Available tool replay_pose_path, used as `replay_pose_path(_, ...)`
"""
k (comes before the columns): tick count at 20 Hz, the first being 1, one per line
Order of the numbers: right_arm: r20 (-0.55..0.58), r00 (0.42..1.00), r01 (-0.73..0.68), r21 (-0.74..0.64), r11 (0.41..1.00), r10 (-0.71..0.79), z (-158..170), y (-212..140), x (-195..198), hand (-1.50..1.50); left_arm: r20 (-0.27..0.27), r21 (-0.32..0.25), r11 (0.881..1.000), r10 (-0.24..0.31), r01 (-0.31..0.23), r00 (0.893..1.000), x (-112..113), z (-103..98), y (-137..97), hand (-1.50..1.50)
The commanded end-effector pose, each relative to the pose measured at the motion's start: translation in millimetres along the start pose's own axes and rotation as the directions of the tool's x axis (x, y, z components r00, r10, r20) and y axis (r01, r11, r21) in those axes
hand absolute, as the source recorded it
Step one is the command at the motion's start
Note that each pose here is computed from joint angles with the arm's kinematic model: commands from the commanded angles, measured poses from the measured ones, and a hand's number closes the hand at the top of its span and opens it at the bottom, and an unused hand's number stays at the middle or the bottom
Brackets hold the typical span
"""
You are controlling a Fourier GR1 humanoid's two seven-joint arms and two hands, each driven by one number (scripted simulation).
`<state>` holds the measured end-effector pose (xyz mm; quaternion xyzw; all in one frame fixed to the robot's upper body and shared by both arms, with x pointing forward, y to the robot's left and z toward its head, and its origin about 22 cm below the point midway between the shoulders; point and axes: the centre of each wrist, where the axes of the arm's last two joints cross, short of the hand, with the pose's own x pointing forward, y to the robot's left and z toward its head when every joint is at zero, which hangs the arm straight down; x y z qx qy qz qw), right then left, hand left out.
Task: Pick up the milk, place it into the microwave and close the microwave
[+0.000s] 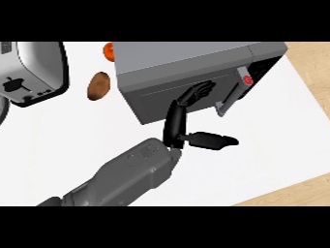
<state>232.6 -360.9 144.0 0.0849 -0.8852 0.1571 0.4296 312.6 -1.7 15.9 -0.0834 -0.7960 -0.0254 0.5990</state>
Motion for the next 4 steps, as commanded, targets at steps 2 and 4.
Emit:
replay_pose_path(2, 0.0, 0.999, 0.047, 0.0, 0.999, -0.047, -3.8, -11.3, -2.2, -1.5, -0.013, 0.083, 0.996, -0.016, 0.017, 1.0, 3.9, -24.8, 9.1, -1.5)
replay_pose_path(4, -0.006, 0.998, 0.058, -0.003, 0.998, -0.058, -4.4, -14.4, -2.5, -1.5, -0.005, 0.092, 0.995, -0.028, 0.028, 1.0, 5.4, -27.7, 8.7, -1.5)
